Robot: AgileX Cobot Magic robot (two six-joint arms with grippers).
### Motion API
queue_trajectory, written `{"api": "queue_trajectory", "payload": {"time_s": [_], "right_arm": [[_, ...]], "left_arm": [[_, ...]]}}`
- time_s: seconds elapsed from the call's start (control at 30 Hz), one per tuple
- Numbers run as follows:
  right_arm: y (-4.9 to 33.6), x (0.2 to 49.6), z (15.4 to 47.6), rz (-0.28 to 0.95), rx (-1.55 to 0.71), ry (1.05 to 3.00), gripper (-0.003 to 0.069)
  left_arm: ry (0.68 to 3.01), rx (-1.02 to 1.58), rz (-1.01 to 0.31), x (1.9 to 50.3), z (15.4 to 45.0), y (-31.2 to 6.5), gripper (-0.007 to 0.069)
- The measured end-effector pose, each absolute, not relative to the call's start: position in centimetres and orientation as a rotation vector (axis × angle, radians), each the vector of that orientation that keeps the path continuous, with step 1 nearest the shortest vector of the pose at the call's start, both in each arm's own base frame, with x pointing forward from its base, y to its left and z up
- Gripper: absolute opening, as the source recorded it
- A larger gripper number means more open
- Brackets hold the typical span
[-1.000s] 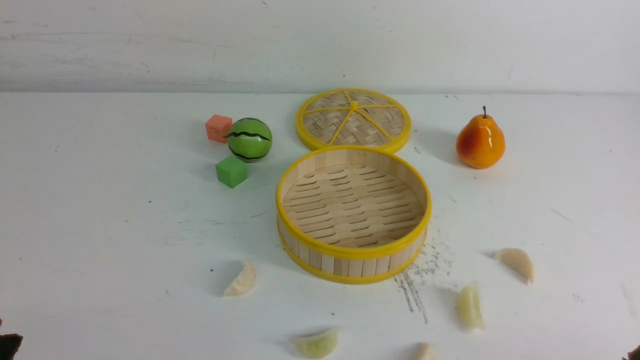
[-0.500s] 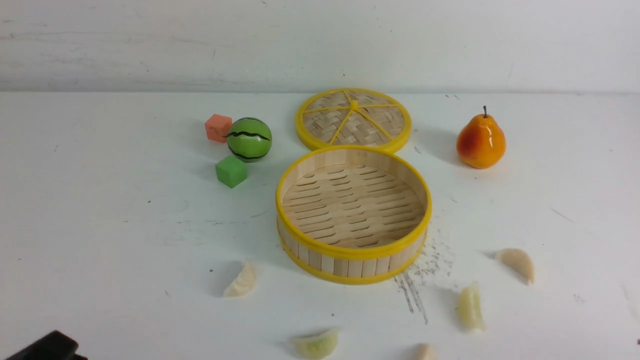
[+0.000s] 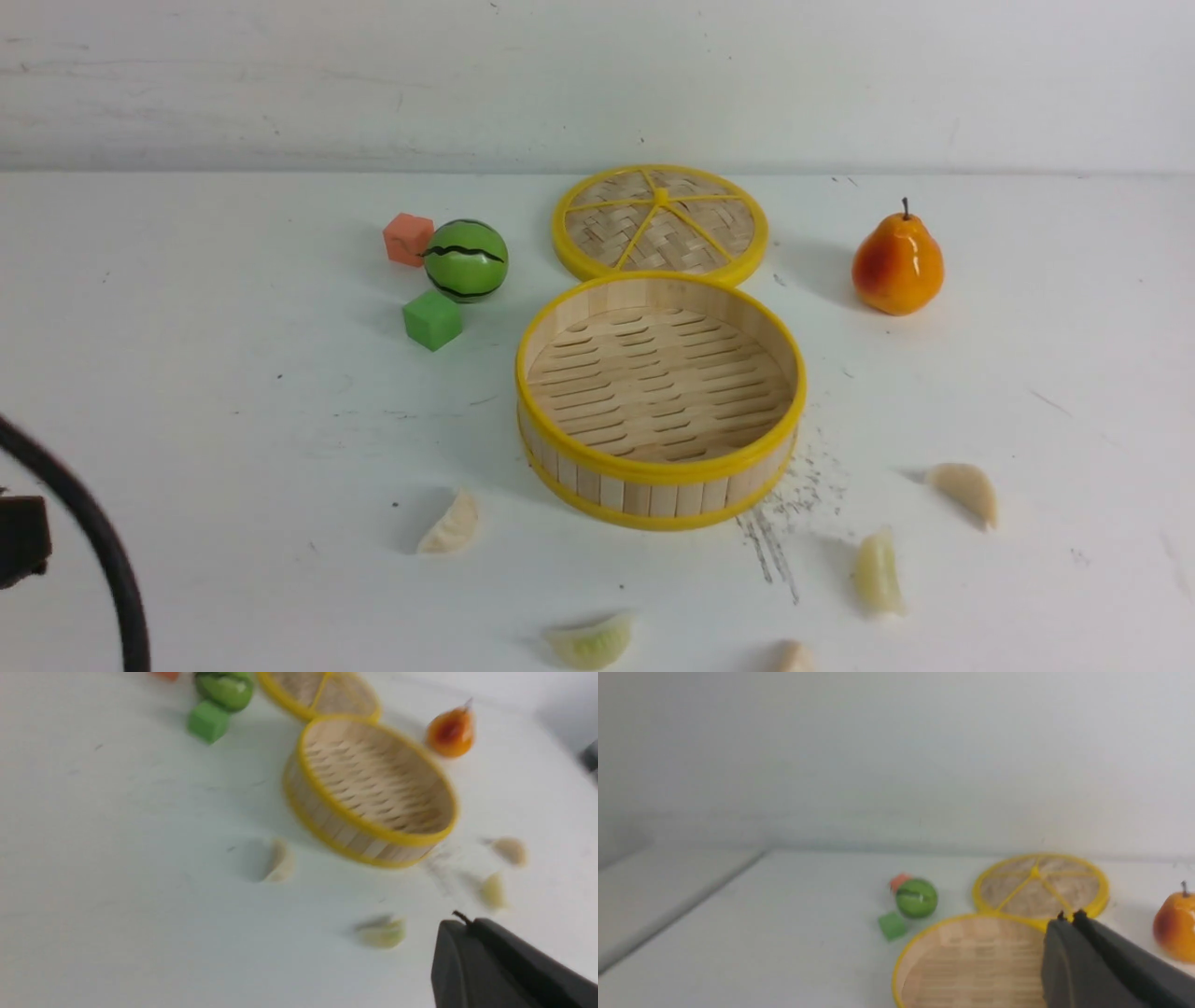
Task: Put the dumplings into the steamer on the white table.
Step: 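Reach for and grasp a dumpling on the table with the left gripper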
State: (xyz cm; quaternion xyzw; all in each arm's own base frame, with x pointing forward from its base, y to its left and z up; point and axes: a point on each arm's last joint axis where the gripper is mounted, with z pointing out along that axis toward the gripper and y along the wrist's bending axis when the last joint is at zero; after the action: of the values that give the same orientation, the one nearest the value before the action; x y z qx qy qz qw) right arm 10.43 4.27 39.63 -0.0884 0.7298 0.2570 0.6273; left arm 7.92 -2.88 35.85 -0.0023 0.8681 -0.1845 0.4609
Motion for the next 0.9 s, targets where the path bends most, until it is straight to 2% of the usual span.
{"api": "queue_trajectory", "payload": {"time_s": [0.13, 0.2, 0.3, 0.37, 0.53, 0.67, 0.9], "right_arm": [[5.4, 12.8, 39.2, 0.636, -0.343, 1.882, -0.0019], [6.2, 14.4, 37.7, 0.656, -0.420, 2.063, -0.0018], [7.1, 15.7, 35.2, 0.672, -0.512, 2.275, -0.0015], [7.7, 15.8, 34.3, 0.697, -0.573, 2.359, -0.0015], [8.4, 15.0, 34.0, 0.737, -0.670, 2.406, -0.0011], [8.2, 14.3, 34.4, 0.726, -0.682, 2.385, -0.0010], [7.5, 12.7, 35.3, 0.646, -0.708, 2.329, -0.0003]], "left_arm": [[2.282, 0.068, -0.334, 9.6, 37.0, -2.5, -0.0014], [2.408, 0.145, -0.263, 11.2, 37.3, -2.9, -0.0014], [2.565, 0.242, -0.232, 13.9, 37.1, -4.3, -0.0014], [2.632, 0.305, -0.222, 15.9, 36.7, -5.7, -0.0014], [2.745, 0.459, -0.201, 20.7, 34.9, -9.6, 0.0014], [2.824, 0.531, -0.183, 24.3, 32.3, -12.5, 0.0120], [2.953, 0.554, -0.135, 30.3, 26.7, -15.6, 0.0412]]}}
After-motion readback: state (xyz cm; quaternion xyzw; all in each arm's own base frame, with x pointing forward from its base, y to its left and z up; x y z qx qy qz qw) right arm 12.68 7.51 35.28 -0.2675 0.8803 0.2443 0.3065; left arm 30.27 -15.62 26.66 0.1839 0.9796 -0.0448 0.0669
